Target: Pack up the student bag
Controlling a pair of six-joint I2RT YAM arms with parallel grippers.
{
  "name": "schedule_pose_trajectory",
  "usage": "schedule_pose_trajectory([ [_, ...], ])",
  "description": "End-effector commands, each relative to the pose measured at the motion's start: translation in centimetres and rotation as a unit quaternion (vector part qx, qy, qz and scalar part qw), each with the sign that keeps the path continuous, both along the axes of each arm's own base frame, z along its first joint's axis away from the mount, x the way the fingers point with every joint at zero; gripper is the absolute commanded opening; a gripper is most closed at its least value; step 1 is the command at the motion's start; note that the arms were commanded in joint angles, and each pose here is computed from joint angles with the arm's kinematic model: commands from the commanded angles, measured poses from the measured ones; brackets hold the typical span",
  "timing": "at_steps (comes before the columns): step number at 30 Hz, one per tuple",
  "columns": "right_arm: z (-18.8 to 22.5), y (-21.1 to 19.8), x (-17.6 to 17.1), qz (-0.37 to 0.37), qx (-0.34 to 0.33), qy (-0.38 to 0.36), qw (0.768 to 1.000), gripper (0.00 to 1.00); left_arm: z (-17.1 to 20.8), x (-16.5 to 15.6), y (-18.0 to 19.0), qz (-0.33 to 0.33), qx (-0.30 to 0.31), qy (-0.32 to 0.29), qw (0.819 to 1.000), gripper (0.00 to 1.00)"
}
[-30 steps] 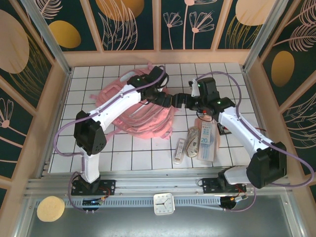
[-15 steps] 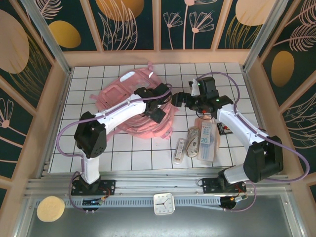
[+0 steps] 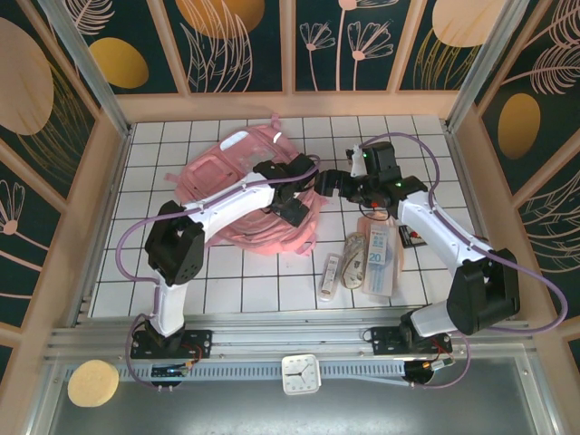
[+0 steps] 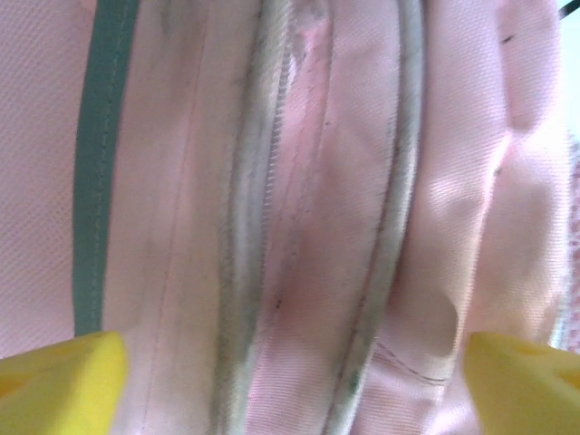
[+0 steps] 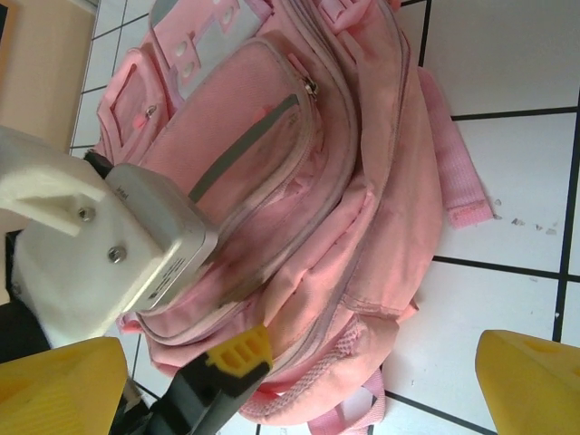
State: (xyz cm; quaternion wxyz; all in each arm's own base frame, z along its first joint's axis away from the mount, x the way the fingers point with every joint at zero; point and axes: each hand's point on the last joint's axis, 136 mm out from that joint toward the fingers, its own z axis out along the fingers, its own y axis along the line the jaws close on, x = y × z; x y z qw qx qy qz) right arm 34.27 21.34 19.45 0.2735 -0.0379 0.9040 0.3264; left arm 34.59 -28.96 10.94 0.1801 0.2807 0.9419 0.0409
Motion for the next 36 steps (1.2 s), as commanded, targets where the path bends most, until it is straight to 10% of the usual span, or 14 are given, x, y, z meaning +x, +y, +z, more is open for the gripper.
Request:
schedule_pose_trajectory([
  [1,-0.7,-0.1,0.0,-0.003,0.003,0.006,1.000,0.99,1.7,-0.6,-0.8,-0.014,-0.028,-0.002,1.000,0.99],
  [9,-0.9,0.0,0.1,-0.005,0.005,0.007,1.000,0.99,-1.4,0.1,1.3,0.003,0.046,-0.012,0.999,0.94],
  [17,-1.3,-0.3,0.0,-0.008,-0.004,0.013,1.000,0.99,-2.4,3.0,1.0,0.017,0.077,-0.030,0.996,0.58],
  [22,-2.1,-0.4,0.2,-0.016,-0.015,0.031,0.999,0.99,-2.8,2.4,1.0,0.015,0.063,-0.015,0.998,0.00],
  [36,-3.9,3.2,2.4,0.036,0.014,0.087,0.995,0.99,11.1,2.0,0.9,0.054,-0.115,-0.071,0.989,0.00],
])
